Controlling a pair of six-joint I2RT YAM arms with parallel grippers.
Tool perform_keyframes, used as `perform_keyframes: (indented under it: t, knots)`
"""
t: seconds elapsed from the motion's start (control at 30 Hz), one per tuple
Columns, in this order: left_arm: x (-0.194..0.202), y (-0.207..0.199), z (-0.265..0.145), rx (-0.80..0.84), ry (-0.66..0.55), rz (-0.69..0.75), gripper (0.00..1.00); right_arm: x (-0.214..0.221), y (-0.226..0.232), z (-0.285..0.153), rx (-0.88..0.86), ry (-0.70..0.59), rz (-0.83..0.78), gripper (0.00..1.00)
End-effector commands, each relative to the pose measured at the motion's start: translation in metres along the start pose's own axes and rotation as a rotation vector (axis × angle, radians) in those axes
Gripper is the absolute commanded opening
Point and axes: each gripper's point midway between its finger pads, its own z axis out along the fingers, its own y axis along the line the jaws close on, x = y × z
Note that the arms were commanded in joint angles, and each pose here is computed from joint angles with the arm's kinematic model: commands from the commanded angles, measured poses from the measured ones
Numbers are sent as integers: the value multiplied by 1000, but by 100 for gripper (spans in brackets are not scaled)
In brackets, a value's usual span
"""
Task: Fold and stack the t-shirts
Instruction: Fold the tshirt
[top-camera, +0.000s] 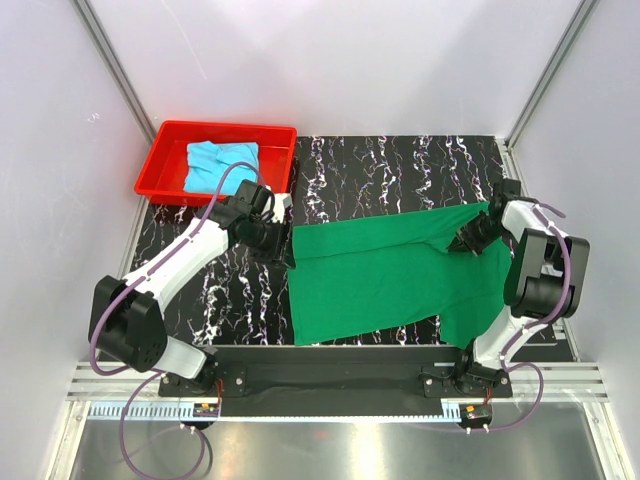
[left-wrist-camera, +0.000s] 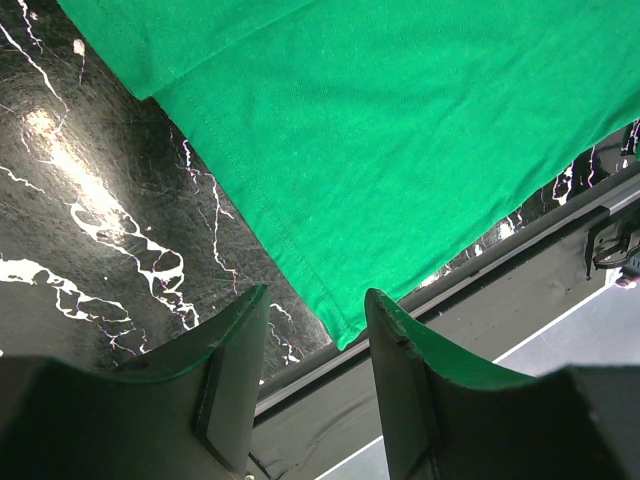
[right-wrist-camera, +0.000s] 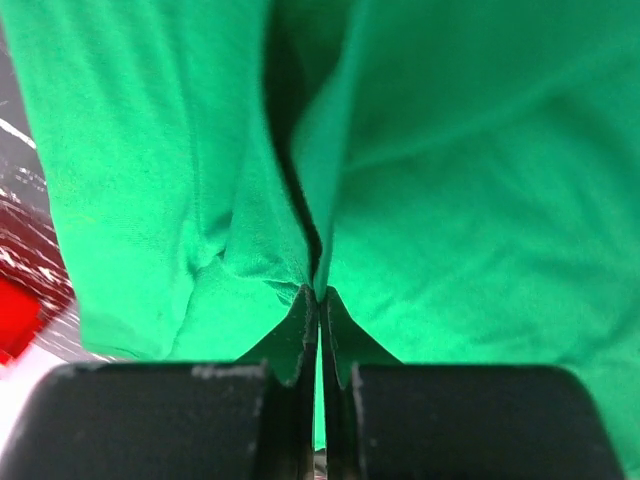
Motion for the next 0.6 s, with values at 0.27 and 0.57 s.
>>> perform_keyframes:
  t: [0.27,0.57]
  knots:
    - [-7,-10,-4,49,-40,32,49,39,-26,2,104,42,233,8]
    - [-5,-6,0,43,-35,26,49,54,-15,-20,16,-14,349,47]
